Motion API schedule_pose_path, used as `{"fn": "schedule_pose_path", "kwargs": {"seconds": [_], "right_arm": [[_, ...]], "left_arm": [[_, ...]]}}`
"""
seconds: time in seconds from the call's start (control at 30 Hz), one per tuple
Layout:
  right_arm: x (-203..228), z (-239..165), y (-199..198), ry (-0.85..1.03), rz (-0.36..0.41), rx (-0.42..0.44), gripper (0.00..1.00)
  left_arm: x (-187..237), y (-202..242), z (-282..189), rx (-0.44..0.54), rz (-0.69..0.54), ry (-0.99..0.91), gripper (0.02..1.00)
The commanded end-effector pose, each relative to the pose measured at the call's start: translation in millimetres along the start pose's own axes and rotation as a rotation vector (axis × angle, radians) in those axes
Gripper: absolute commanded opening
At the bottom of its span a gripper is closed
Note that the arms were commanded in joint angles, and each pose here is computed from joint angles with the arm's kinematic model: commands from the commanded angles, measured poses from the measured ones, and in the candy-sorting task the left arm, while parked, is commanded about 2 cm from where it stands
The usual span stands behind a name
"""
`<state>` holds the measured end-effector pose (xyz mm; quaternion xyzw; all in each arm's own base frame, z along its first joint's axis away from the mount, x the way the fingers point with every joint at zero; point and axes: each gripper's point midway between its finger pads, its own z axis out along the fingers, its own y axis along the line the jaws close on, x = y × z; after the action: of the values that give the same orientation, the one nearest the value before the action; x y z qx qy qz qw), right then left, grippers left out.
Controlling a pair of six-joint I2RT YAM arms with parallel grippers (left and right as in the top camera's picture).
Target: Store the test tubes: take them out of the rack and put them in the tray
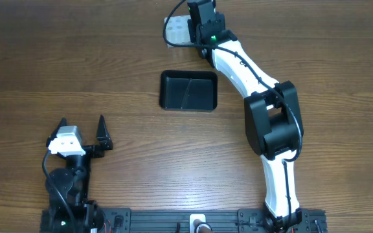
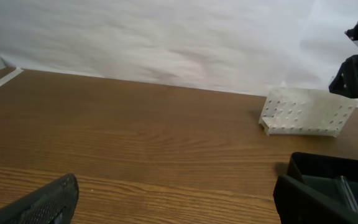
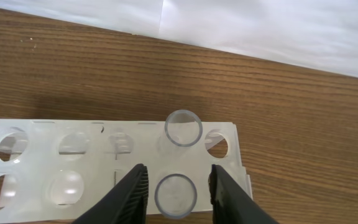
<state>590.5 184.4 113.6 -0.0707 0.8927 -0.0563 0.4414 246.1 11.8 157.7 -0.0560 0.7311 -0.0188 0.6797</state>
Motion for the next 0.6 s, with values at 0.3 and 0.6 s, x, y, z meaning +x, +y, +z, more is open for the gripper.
{"fn": "schedule_pose_path", "kwargs": {"seconds": [0.3, 0.6], "right_arm": [[3.4, 8.7, 6.1, 0.001, -0.001, 0.01, 0.15], [3.2, 8.6, 6.3, 0.0, -0.001, 0.01, 0.117]], "left_arm": [[1.5, -1.0, -0.1, 0.009, 0.015, 0.002, 0.998], [1.5, -1.0, -0.1, 0.009, 0.015, 0.002, 0.996]]}}
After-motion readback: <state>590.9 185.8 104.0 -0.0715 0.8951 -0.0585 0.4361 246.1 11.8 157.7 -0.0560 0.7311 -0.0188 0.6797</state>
